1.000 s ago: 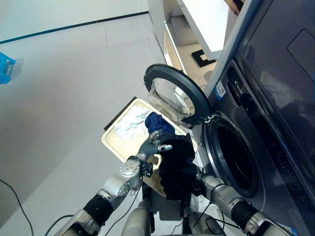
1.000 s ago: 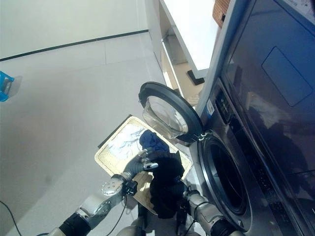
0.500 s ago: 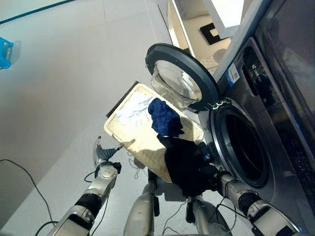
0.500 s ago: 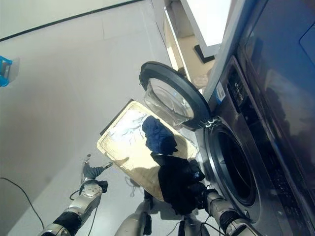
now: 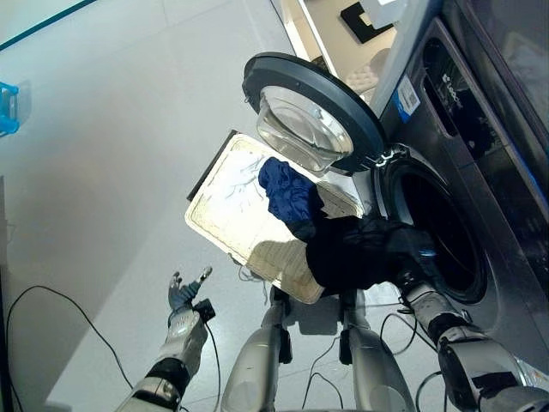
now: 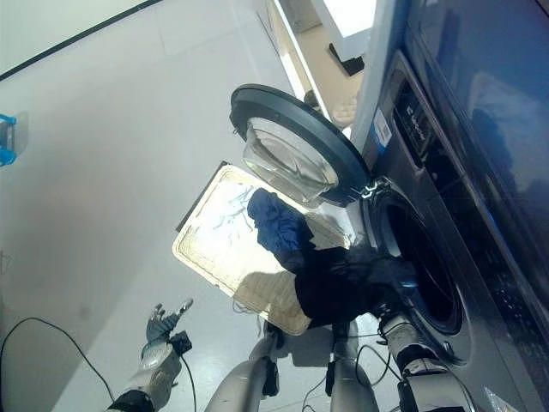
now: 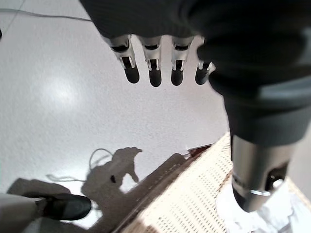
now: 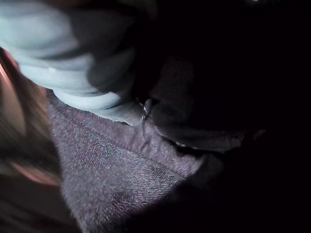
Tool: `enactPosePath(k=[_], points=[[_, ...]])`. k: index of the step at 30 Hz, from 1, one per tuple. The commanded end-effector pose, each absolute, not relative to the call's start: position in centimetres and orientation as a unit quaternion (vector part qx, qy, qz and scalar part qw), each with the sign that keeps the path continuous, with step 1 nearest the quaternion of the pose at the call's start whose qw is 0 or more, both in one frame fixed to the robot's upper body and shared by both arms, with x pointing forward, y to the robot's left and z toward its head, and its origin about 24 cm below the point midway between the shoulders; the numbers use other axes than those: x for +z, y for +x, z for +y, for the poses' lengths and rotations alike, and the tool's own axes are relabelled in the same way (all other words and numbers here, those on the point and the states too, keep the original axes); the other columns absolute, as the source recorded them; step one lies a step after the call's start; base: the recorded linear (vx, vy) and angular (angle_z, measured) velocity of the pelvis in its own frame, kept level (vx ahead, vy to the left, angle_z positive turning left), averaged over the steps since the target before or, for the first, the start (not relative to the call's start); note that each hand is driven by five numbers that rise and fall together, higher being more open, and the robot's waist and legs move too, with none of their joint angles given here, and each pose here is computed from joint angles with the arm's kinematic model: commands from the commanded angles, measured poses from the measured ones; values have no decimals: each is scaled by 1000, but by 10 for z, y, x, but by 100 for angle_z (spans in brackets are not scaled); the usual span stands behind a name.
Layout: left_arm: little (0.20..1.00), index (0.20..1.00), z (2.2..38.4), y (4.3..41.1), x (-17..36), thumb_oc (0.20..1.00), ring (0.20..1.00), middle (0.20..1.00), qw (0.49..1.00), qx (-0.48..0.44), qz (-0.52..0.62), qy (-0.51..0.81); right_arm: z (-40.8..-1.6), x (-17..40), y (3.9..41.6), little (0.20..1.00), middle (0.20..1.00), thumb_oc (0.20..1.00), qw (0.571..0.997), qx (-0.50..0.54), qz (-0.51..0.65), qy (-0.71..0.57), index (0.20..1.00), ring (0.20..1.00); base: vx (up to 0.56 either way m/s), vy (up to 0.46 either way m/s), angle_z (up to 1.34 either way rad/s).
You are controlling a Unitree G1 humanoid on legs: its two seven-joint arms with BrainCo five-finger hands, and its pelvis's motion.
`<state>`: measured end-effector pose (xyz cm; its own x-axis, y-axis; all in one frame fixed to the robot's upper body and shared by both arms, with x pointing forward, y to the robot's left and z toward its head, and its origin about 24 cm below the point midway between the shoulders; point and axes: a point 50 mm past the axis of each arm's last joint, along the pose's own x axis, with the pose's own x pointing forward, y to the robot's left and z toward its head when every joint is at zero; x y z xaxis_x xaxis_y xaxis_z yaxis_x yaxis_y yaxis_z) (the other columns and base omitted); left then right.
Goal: Put the clothes into the washing machine.
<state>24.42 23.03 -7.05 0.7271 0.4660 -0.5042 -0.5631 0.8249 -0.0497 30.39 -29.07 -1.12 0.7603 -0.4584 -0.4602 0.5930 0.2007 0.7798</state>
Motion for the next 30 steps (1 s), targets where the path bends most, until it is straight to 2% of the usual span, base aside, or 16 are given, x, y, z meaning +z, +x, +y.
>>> enactPosePath(k=[1,6,7,8,9,11,12,13,14,16,17,19,22,27,29,30], points=[[1000,1000,227,264,-53,1000,1000,1000,937,263,199,-116,-326,19,301,200,200,200,728,-396,-53,558,200,200,2,-84,-5],[1000,1000,247,266,-43,1000,1000,1000,942,262,188,-94,-379,66,282,200,200,200,572,-464,-234,634,200,200,-9,-118,0],[1000,1000,253,266,-40,1000,1000,1000,942,264,185,-90,-391,79,271,200,200,200,501,-474,-303,658,200,200,4,-95,0],[1000,1000,253,266,-39,1000,1000,1000,942,264,186,-88,-395,82,266,200,200,200,473,-481,-329,661,200,200,-12,-77,-1],[1000,1000,253,266,-39,1000,1000,1000,942,264,186,-88,-395,82,266,200,200,200,473,-481,-329,661,200,200,21,-51,-3],[1000,1000,254,268,-36,1000,1000,1000,943,264,184,-80,-402,112,247,200,200,200,376,-487,-433,659,200,200,-14,-73,-10],[1000,1000,252,270,-34,1000,1000,1000,944,263,185,-77,-399,133,233,200,200,200,305,-473,-508,652,200,200,-27,-59,-14],[1000,1000,252,270,-34,1000,1000,1000,944,263,185,-77,-398,135,232,200,200,200,300,-469,-515,652,200,200,-8,-45,-15],[1000,1000,249,272,-34,1000,1000,1000,944,261,187,-77,-393,154,227,200,200,200,268,-434,-564,649,200,200,-31,-16,-12],[1000,1000,245,274,-34,1000,1000,1000,946,254,190,-70,-387,173,225,200,200,200,259,-387,-605,646,200,200,-3,1,-10],[1000,1000,242,275,-35,1000,1000,1000,946,250,192,-72,-383,181,226,435,435,435,259,-364,-615,650,435,435,8,16,-17],[1000,1000,237,275,-37,1000,1000,1000,947,243,197,-76,-379,189,231,1000,1000,1000,265,-341,-614,660,1000,1000,9,15,-17],[1000,1000,224,276,-40,1000,1000,1000,952,219,202,-73,-370,194,246,1000,1000,1000,267,-333,-574,699,1000,1000,21,20,-6],[1000,1000,206,270,-46,1000,1000,1000,957,181,213,-74,-357,198,278,1000,1000,1000,335,-312,-507,730,1000,1000,15,6,-6],[1000,1000,200,267,-49,1000,1000,1000,959,167,220,-68,-347,196,293,1000,1000,1000,378,-291,-491,729,1000,1000,0,0,0],[1000,1000,200,267,-49,1000,1000,1000,959,167,220,-68,-347,196,293,1000,1000,1000,378,-291,-491,729,1000,1000,0,0,0]])
